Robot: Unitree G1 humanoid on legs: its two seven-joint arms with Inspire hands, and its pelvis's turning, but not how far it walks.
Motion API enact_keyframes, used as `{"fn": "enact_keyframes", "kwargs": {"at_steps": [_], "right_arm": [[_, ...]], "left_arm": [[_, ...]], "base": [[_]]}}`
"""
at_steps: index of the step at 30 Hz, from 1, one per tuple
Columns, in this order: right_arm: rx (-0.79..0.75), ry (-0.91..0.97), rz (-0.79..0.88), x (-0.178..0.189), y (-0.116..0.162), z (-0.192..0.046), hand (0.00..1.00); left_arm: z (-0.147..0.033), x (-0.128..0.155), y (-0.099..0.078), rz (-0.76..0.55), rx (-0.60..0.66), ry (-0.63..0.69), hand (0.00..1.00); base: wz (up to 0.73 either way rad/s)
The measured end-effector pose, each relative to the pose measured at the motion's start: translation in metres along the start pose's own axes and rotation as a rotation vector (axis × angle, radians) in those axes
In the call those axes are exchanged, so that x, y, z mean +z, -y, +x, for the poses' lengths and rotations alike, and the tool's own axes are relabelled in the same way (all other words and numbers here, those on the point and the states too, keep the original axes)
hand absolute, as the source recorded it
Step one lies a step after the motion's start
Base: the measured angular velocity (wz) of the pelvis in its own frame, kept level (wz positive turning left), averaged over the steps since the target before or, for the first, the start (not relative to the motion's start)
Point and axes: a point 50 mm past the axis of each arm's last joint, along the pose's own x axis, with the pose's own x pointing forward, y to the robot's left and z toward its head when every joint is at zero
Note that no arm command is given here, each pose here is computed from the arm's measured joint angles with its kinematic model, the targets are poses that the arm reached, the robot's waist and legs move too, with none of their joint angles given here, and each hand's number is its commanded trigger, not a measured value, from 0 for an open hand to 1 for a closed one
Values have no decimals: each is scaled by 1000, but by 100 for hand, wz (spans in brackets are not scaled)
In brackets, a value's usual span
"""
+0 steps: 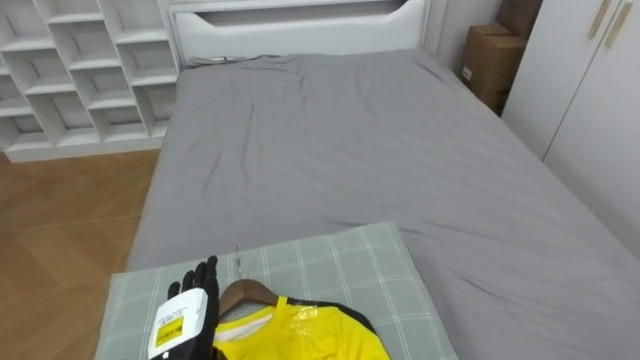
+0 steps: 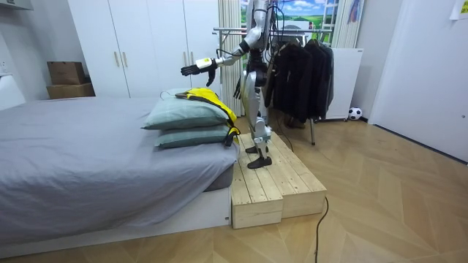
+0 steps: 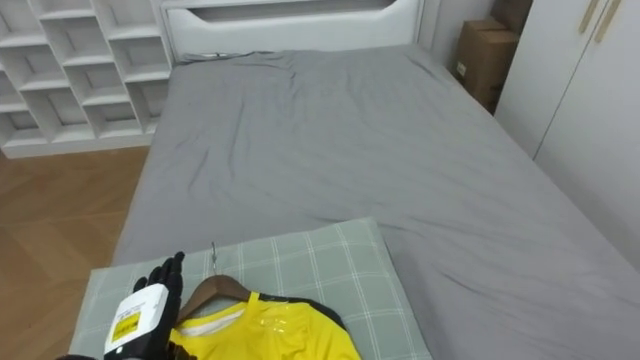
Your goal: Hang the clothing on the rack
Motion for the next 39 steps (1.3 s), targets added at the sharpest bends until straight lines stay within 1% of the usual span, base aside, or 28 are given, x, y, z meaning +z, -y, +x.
{"fn": "enact_keyframes", "kwargs": {"at_steps": [9, 13, 20, 23, 30, 35, 39], "right_arm": [[3, 14, -9, 3, -1, 0, 0], [-1, 13, -10, 2, -1, 0, 0], [1, 23, -41, 6, 0, 0, 0], [3, 29, -65, 8, 0, 0, 0], [-3, 30, -65, 9, 1, 0, 0], [-6, 29, -71, 10, -1, 1, 0], [-4, 28, -68, 11, -1, 2, 0]], "left_arm": [[7, 0, -4, 7, 0, -4, 0], [9, -2, -3, -43, -14, -27, 0], [14, -12, -11, -93, -25, -81, 0], [14, -15, -10, -98, -43, -92, 0], [14, -18, -11, -102, -58, -101, 0], [18, -23, -12, -128, -59, -147, 0], [20, -23, -13, -125, -64, -155, 0]], "base": [[-8], [-1], [0], [0], [0], [0], [0]]}}
